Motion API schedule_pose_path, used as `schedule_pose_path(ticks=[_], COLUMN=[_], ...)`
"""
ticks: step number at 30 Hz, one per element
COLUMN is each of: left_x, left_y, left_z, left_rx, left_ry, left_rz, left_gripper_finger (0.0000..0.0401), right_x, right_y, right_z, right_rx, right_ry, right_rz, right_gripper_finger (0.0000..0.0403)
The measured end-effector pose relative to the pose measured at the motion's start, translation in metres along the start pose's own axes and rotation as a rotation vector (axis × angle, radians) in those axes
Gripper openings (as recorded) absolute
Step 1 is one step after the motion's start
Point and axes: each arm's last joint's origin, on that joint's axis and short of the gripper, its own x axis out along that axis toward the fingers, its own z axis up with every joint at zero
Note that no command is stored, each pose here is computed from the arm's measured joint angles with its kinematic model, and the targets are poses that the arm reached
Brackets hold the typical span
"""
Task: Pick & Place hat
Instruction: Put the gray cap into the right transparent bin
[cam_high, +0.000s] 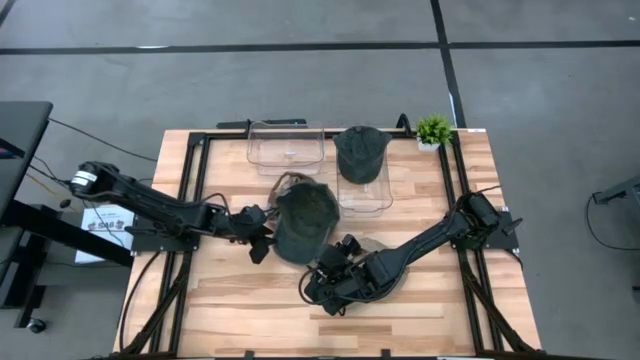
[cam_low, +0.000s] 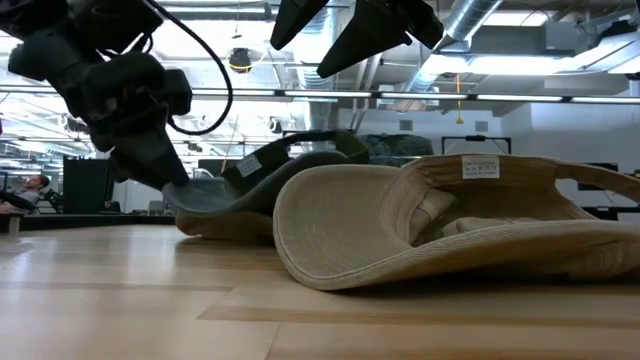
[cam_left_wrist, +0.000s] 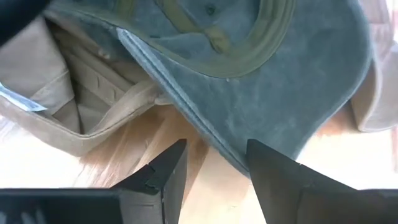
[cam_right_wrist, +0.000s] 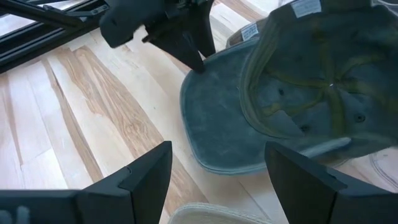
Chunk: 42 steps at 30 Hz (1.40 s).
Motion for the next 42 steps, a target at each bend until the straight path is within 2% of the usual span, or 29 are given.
schedule_pose_path(ticks=[17, 21, 28, 37, 42], left_x=[0.004, 0.004, 0.003, 0.003, 0.001], left_y=[-0.004, -0.004, -0.003, -0.005, -0.005], left_z=[0.004, 0.004, 0.005, 0.005, 0.006], left_rx=[-0.012, -0.007, 0.014, 0.057, 0.062], left_ry=[-0.043, -0.043, -0.066, -0.109, -0.117], left_rz=[-0.034, -0.034, -0.012, 0.028, 0.025], left_gripper_finger=[0.0162, 0.0132, 0.0017, 0.0014, 0.0019], right_x=[0.000, 0.000, 0.000, 0.000, -0.001], right_y=[0.000, 0.000, 0.000, 0.001, 0.011], right_z=[0.000, 0.000, 0.000, 0.001, 0.008], right_rx=[-0.001, -0.001, 0.002, 0.009, -0.011], right_ry=[-0.002, -0.002, -0.003, -0.010, -0.075], right_rz=[-0.002, -0.002, 0.001, 0.010, 0.086], right_gripper_finger=[0.0248, 0.0248, 0.0248, 0.0248, 0.0248])
